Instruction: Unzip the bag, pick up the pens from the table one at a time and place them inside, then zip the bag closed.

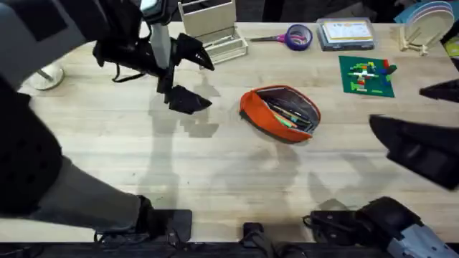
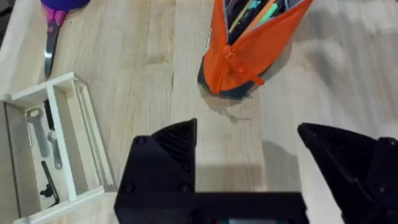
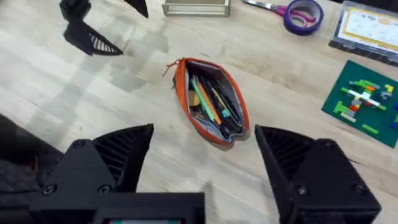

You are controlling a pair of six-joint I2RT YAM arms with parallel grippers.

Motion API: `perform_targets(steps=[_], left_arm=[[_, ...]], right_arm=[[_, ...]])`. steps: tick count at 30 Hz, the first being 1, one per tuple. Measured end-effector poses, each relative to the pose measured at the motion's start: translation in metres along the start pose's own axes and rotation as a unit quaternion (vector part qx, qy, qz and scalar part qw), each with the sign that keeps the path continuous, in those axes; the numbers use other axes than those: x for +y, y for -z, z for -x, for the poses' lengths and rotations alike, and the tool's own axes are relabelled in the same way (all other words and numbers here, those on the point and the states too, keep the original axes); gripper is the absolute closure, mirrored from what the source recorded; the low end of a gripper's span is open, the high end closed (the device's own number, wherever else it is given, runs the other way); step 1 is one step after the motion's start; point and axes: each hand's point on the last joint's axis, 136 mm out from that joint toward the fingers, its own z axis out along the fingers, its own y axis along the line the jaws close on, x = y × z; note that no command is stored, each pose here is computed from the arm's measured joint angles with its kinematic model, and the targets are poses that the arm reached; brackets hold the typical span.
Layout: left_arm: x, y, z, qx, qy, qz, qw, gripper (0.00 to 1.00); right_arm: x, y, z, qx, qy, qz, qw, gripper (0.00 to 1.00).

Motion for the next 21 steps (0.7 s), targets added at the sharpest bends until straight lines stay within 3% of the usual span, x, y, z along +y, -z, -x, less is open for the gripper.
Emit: perform_targets(steps=[11,21], left_arm=[[0.008,-0.012,-0.017,-0.006,0.013,-0.01,1.0,0.007],[0.008,-0.012,-0.017,-0.007,0.012,-0.01,1.0,0.007]], right_arm=[[-0.002,-0.034,0.027,0.003,-0.064,0.0,0.998,0.004],[-0.004,-0.067,0.023,0.055,-0.168,-0.011,0.984,0.003]])
